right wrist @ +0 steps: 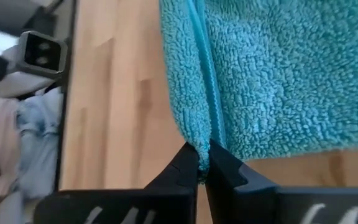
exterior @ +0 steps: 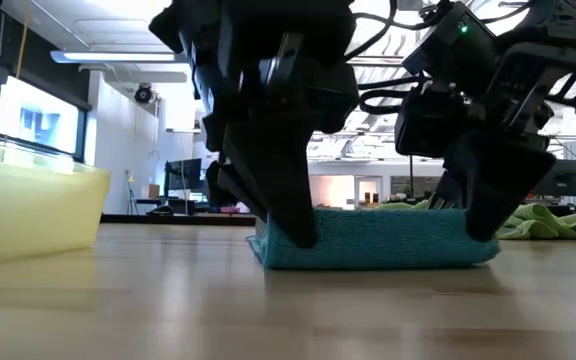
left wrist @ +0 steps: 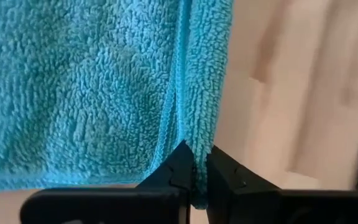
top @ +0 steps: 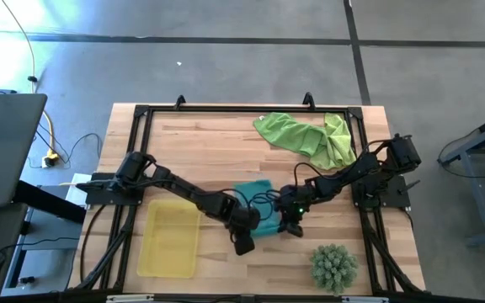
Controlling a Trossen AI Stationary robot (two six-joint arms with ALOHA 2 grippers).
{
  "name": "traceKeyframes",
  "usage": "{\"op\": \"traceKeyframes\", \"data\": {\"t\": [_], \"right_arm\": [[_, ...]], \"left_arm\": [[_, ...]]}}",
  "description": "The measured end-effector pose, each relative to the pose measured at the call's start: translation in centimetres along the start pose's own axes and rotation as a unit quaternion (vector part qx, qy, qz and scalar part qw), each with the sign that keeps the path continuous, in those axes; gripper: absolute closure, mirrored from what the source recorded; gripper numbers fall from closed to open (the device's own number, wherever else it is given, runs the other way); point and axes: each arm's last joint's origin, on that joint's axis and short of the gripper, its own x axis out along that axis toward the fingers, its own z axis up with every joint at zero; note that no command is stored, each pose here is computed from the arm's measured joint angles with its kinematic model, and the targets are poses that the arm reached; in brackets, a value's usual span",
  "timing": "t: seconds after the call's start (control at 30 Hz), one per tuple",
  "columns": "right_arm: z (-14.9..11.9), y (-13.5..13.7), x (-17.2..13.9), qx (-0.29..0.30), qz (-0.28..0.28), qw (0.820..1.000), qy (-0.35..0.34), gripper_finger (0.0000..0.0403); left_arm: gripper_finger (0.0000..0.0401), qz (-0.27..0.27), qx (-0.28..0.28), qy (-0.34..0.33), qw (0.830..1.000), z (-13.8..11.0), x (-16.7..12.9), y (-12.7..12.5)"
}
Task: Roll microfiber towels into tight, uniform cylinder then place into a basket
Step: Roll the blue microfiber towel
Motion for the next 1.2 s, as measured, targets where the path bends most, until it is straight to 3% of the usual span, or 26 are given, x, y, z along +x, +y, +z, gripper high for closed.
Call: {"op": "traceKeyframes", "data": {"t": [0.13,0.27,0.43,0.63,0.8,0.93,1.1,1.2], "right_arm": [[0.1,0.1,0.0,-0.004,0.005,1.0,-0.001,0.04],[0.1,-0.1,0.0,-0.014,-0.026,0.999,-0.016,0.0394],[0.1,-0.4,0.0,-0.049,-0.061,0.997,-0.027,0.0353],[0.5,-0.5,-0.7,-0.106,-0.065,0.992,-0.03,0.0293],[0.7,0.3,-2.4,-0.169,-0.079,0.982,-0.031,0.028],[0.6,2.1,-3.8,-0.253,-0.12,0.959,-0.047,0.0283],[-0.4,5.1,-3.6,-0.401,-0.124,0.906,-0.056,0.0289],[-1.1,6.2,-2.5,-0.446,-0.136,0.883,-0.06,0.029]], "left_arm": [[0.0389,-0.011,-0.02,0.014,1.0,0.2,-0.1,0.4],[0.0389,-0.003,-0.053,0.018,0.998,-0.1,0.2,1.2],[0.0389,0.0,-0.094,0.02,0.995,-0.9,0.6,2.2],[0.0389,-0.009,-0.095,0.011,0.995,-1.3,1.1,2.6],[0.0389,-0.007,-0.094,0.012,0.995,-1.2,1.1,2.9],[0.0389,-0.007,-0.097,0.012,0.995,-1.0,1.1,3.1],[0.0389,-0.007,-0.094,0.01,0.996,-0.8,1.0,3.4],[0.0389,-0.009,-0.093,0.008,0.996,-0.7,1.0,3.5]]}}
